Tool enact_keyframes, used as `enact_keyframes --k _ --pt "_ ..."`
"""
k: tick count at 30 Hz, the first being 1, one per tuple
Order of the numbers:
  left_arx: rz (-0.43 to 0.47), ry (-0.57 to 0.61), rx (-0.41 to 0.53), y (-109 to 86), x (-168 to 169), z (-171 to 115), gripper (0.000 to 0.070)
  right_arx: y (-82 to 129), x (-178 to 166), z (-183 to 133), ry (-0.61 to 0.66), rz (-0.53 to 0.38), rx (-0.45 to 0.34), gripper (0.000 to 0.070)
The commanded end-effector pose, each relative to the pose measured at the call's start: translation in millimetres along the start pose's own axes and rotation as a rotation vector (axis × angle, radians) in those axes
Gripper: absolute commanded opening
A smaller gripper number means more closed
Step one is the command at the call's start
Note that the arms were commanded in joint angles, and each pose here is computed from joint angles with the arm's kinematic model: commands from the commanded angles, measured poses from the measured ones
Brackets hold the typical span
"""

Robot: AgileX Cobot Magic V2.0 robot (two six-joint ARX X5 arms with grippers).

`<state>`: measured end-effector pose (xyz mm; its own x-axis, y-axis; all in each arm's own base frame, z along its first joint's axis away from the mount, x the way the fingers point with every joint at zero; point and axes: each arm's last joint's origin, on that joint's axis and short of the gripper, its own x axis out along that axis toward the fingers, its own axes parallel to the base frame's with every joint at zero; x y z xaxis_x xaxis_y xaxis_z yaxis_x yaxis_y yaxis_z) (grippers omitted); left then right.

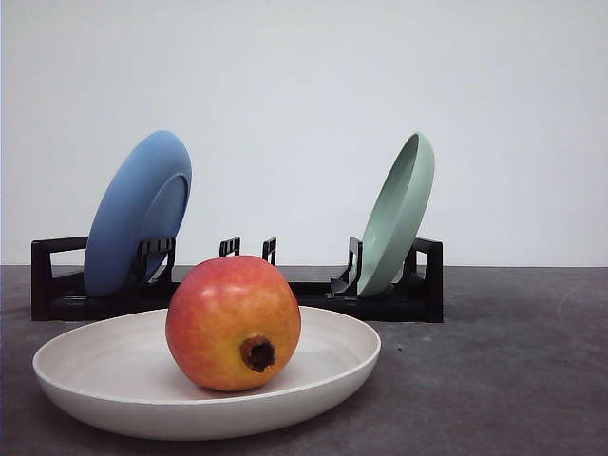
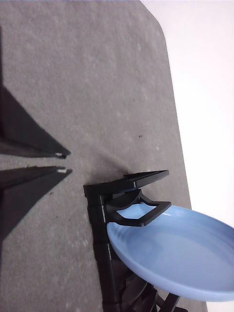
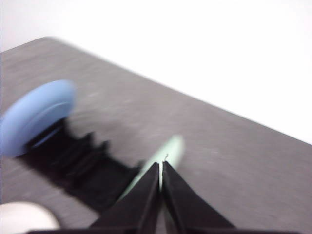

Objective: Place pomegranate in white plate

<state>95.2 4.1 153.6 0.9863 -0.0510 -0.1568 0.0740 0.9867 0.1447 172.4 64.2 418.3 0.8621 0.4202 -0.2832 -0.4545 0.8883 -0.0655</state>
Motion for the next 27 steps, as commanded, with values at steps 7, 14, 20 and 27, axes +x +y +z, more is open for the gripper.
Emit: enact_keyframes --k 7,14,20,27 --pt "-0.001 0.012 -0.004 -0.3 1 -3 0.0011 -31 -43 -42 -0.171 -0.267 -0.034 0.0000" --pt "-0.001 0.012 -0.004 -0.3 1 -3 0.0011 -30 -58 -102 -0.290 -0.432 -0.117 0.0000" --pt "-0.001 0.012 -0.004 -0.3 1 -3 0.0011 -21 -59 -155 -0.339 -0.482 -0.129 0.0000" --pt "-0.001 0.012 -0.004 -0.3 1 -3 0.0011 -13 -52 -204 -0.352 -0.482 -0.124 0.0000"
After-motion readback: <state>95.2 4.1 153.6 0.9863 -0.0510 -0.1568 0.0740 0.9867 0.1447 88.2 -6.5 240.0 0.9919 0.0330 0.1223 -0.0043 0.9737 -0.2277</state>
